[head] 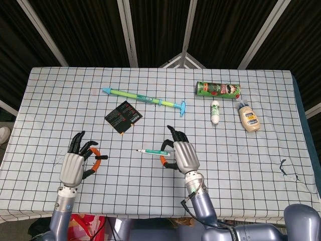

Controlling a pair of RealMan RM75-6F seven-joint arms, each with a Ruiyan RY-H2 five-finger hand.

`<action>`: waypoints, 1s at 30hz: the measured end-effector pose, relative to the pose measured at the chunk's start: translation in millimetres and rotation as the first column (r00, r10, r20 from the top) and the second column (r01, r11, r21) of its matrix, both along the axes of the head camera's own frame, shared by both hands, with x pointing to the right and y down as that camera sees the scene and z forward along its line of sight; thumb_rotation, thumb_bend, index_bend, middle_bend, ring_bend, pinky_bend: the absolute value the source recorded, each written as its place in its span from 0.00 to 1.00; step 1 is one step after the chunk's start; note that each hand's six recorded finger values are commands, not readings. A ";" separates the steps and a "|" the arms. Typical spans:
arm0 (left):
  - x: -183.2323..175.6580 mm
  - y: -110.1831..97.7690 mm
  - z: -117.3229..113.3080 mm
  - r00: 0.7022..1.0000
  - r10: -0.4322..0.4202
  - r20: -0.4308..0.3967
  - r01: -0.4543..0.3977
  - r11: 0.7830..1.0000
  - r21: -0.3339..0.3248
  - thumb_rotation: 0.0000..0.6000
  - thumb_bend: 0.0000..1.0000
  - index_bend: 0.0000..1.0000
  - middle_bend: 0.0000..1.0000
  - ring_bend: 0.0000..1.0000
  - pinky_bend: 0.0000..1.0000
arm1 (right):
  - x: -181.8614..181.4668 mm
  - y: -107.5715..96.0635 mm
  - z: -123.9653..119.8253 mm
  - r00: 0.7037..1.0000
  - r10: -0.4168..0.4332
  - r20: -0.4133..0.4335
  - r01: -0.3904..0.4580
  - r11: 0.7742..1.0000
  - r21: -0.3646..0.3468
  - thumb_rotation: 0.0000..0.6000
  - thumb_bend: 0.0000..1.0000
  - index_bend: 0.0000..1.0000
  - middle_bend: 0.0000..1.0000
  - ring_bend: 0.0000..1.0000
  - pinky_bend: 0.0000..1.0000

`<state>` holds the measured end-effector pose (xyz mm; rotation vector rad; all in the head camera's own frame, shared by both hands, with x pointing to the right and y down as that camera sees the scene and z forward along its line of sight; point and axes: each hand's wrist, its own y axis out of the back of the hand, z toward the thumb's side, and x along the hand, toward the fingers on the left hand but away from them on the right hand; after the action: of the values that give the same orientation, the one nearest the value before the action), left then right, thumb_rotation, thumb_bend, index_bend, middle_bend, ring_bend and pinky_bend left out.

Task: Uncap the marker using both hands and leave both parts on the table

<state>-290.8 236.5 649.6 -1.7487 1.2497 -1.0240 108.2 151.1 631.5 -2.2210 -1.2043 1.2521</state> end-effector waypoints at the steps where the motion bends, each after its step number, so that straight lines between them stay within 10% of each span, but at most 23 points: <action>1: -4.8 0.9 2.1 1.000 -0.003 0.014 0.003 1.000 -0.007 1.00 0.51 0.60 0.32 0.01 0.07 | 2.2 1.1 3.5 1.000 0.001 -0.002 -0.001 1.000 -0.006 1.00 0.42 0.62 0.04 0.11 0.08; 15: -27.6 2.2 48.3 0.998 -0.049 0.038 0.055 0.985 -0.161 1.00 0.50 0.52 0.30 0.01 0.06 | 13.9 24.8 69.6 0.998 -0.017 -0.068 0.013 0.998 -0.061 1.00 0.42 0.62 0.04 0.11 0.08; 21: -18.0 3.8 63.9 1.000 -0.022 -0.003 0.021 0.976 -0.218 1.00 0.39 0.03 0.01 0.00 0.00 | 10.6 29.5 88.9 0.997 -0.019 -0.080 0.012 0.996 -0.089 1.00 0.34 0.25 0.04 0.07 0.03; 30: -20.9 -5.2 32.7 0.991 0.028 -0.127 -0.054 0.978 -0.202 1.00 0.37 0.00 0.00 0.00 0.00 | 16.4 22.5 83.8 0.993 -0.008 -0.116 -0.005 0.994 -0.111 1.00 0.16 0.00 0.00 0.04 0.01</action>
<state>-311.7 231.2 682.4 -2.0150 1.2128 -1.0658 124.6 173.6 715.3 -2.1895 -1.1142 1.4594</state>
